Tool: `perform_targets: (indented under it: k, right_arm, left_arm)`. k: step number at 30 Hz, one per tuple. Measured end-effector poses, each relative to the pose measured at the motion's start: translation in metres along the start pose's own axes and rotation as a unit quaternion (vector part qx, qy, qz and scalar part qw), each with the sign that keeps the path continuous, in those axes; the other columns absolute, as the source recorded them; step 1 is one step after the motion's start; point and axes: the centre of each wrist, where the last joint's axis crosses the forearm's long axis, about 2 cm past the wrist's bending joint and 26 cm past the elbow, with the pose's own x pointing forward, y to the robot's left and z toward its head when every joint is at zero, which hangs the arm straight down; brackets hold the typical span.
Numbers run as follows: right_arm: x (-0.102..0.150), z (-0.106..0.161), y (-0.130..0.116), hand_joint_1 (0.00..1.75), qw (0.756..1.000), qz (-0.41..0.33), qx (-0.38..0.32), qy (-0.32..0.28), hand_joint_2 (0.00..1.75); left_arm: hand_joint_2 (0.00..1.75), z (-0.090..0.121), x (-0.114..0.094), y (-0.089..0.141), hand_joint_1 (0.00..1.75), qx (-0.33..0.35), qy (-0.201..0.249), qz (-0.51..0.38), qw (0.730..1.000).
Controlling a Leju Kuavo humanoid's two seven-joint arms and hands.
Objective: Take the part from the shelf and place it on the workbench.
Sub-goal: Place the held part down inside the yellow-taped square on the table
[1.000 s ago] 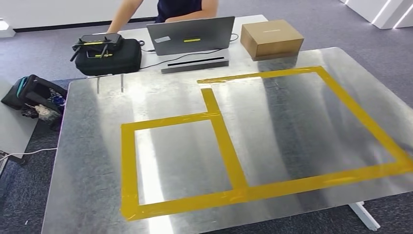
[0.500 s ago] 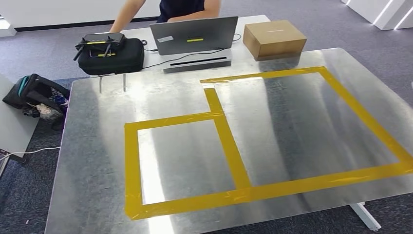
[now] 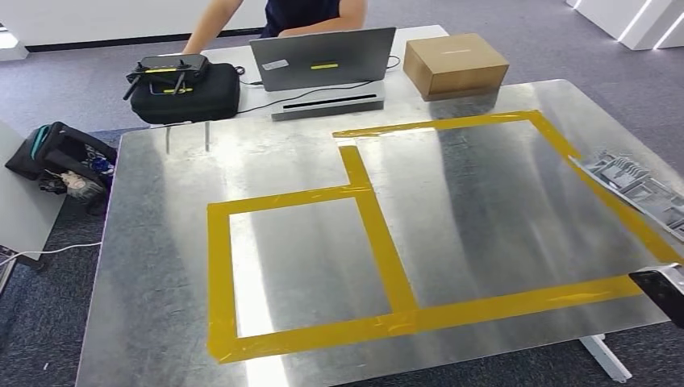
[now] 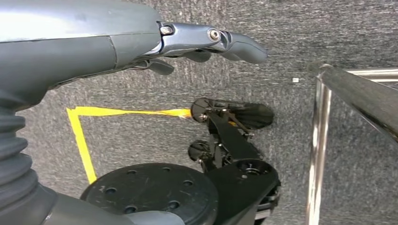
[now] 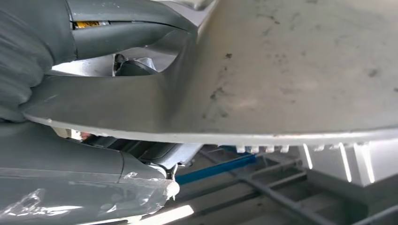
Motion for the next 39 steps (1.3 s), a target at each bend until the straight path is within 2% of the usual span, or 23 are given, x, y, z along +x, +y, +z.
perform_targets:
  k: [22, 39]
  right_arm:
    - [-0.001, -0.009, 0.019, 1.75, 0.992, 0.019, 0.088, -0.090, 1.75]
    - [0.002, -0.013, 0.025, 1.75, 0.983, 0.006, 0.108, -0.145, 1.75]
  left_arm:
    - [1.75, -0.001, 0.005, 0.009, 0.00, 0.025, 0.042, -0.039, 0.998]
    - [1.75, -0.002, 0.008, 0.015, 0.00, 0.033, 0.045, -0.053, 0.997]
